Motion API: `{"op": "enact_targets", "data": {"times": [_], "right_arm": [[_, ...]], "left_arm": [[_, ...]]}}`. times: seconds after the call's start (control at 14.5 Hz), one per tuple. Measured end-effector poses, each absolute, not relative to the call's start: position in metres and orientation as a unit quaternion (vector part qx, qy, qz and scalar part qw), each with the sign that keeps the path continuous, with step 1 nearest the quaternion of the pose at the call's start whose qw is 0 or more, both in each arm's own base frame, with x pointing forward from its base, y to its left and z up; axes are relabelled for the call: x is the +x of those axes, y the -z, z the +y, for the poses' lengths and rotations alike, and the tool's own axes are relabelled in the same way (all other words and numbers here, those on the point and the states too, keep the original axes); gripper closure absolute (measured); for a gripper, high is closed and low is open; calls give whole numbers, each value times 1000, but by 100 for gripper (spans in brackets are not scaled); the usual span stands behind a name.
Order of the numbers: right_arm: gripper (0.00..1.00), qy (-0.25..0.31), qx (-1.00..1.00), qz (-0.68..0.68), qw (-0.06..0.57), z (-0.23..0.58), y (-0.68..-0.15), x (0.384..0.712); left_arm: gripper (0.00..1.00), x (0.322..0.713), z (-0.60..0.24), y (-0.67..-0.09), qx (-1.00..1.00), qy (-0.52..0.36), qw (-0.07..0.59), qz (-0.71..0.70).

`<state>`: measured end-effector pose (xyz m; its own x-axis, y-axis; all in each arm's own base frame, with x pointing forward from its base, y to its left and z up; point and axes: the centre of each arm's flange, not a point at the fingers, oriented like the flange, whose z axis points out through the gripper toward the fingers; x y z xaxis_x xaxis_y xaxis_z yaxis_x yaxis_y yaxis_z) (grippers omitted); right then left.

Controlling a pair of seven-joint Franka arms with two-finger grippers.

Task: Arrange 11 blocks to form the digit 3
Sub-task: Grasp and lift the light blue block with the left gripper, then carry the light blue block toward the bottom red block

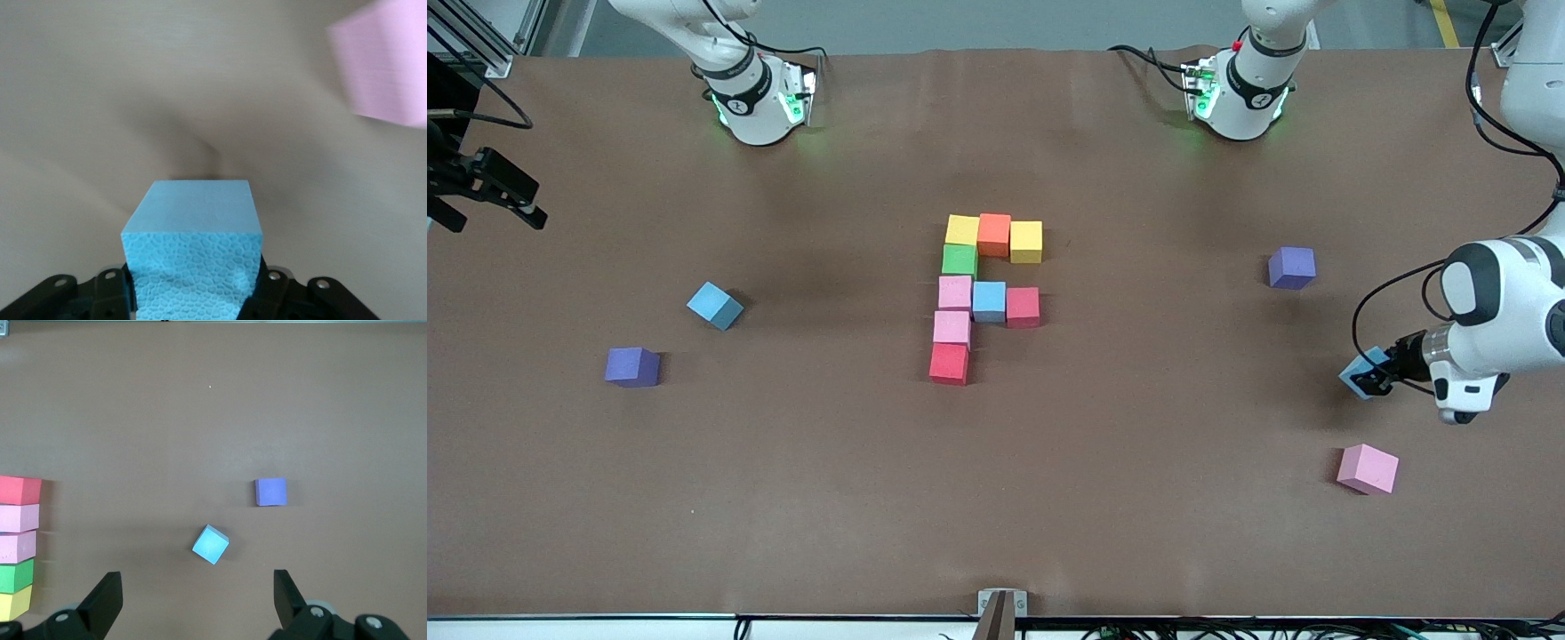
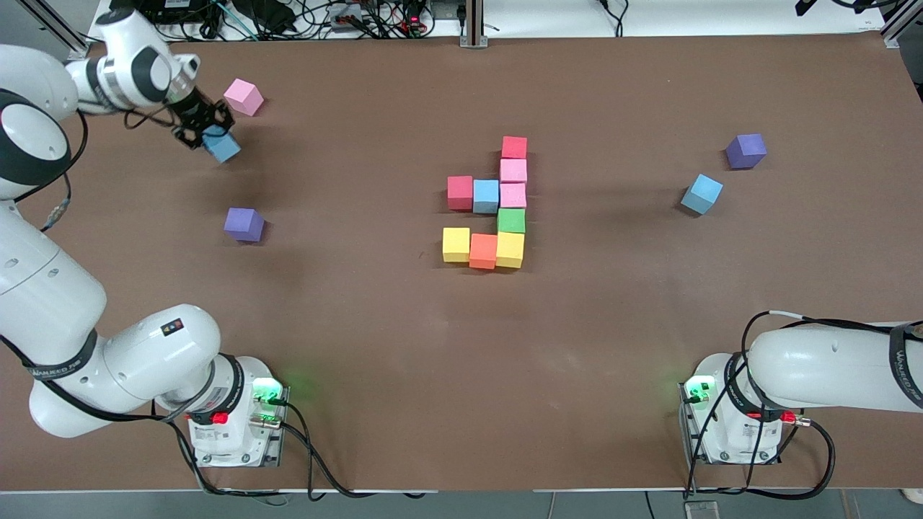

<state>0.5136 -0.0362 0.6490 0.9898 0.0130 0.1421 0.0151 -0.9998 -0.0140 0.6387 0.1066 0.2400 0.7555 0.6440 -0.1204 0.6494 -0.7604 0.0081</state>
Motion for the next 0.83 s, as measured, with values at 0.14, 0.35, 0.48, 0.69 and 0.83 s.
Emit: {"op": "enact_targets", "data": {"times": [0.14, 0.35, 0.48, 0.69, 0.83], "right_arm": [[0, 69, -998, -5, 8, -38, -646, 516], [0, 65, -998, -5, 8, -39, -638, 522], [0, 65, -998, -3, 7, -41, -635, 525], [0, 70, -998, -3, 6, -41, -639, 526], [0, 72, -997, -4, 6, -40, -641, 527]], "left_arm": [[42, 658, 56, -260, 930, 44, 27, 364], [42, 675, -44, -278, 902, 34, 35, 428], [42, 679, -117, -283, 878, 42, 51, 474], [42, 675, -211, -278, 840, 63, 64, 536], [42, 673, -256, -270, 815, 74, 69, 570]]}}
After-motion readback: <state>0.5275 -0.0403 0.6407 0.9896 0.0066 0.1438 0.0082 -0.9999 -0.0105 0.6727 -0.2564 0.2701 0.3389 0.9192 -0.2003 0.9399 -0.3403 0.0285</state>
